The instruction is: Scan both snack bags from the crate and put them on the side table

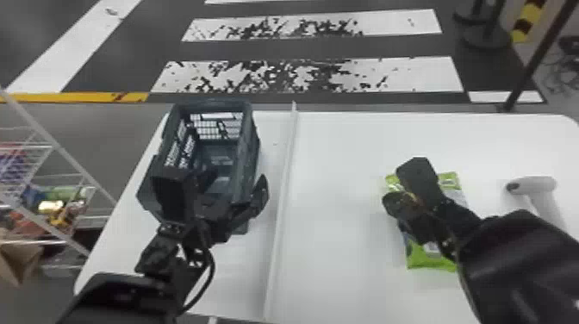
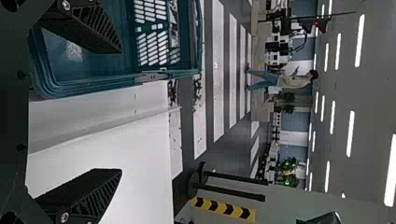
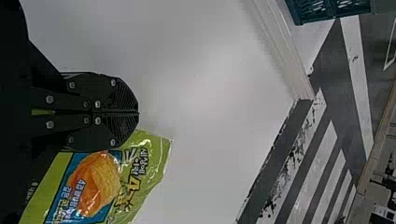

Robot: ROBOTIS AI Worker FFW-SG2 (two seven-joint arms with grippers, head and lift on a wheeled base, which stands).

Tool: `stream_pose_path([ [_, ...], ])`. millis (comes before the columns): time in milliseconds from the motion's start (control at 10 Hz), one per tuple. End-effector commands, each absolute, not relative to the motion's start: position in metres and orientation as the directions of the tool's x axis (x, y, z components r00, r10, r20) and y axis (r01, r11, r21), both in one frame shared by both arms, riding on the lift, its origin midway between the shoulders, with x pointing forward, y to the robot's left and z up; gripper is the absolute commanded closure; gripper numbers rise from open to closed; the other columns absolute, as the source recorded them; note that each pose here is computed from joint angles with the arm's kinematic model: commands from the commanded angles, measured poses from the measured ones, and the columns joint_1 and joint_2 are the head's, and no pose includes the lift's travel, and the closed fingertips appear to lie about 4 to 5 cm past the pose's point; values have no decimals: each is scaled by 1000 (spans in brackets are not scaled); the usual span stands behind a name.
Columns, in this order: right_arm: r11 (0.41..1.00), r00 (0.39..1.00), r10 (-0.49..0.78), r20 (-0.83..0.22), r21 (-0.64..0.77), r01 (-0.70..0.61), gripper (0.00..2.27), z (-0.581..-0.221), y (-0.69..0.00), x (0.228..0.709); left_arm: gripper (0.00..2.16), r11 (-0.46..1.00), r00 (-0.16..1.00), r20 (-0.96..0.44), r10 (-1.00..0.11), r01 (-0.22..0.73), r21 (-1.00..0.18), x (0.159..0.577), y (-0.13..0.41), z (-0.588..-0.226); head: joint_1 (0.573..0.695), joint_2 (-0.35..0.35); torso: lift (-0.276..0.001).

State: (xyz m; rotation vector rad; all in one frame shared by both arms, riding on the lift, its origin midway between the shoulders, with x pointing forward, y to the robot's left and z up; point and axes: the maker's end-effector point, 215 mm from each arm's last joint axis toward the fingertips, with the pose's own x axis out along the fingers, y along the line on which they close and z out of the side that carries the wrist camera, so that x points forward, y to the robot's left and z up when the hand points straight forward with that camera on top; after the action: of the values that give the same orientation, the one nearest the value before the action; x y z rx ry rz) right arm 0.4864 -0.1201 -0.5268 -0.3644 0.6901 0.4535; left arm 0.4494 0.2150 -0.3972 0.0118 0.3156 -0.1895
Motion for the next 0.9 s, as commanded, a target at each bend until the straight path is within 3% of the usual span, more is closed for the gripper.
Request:
stream_pose_path([
  [0, 843, 684, 263, -680, -182, -506, 2246, -528, -127, 488, 87, 982, 933, -310, -183, 187, -17, 450, 215, -397, 695, 117, -87],
  [200, 850, 688, 276, -671, -163, -500, 2243, -523, -125, 484, 87, 982, 931, -315, -183, 187, -18, 449, 215, -399, 695, 105, -87],
  [300, 866, 714, 327, -619, -105, -488, 2152, -494, -114, 483, 87, 982, 931, -315, -183, 187, -18, 449, 215, -399, 695, 106, -87],
  [400, 893, 764, 344, -546, -59, -445, 1683, -452, -121, 488, 87, 982, 932, -313, -182, 186, -17, 449, 216, -398, 695, 114, -87],
  [500, 922, 795, 296, -530, -59, -382, 589, -428, -151, 495, 87, 983, 929, -324, -177, 181, -18, 447, 219, -400, 695, 117, -87],
  [600, 954, 816, 205, -541, -76, -290, 2, -418, -202, 502, 87, 983, 929, -325, -177, 182, -15, 446, 219, -400, 695, 105, -87],
  [800, 987, 839, 83, -538, -70, -142, 26, -412, -288, 504, 87, 983, 930, -320, -181, 185, -17, 448, 218, -398, 695, 32, -87],
])
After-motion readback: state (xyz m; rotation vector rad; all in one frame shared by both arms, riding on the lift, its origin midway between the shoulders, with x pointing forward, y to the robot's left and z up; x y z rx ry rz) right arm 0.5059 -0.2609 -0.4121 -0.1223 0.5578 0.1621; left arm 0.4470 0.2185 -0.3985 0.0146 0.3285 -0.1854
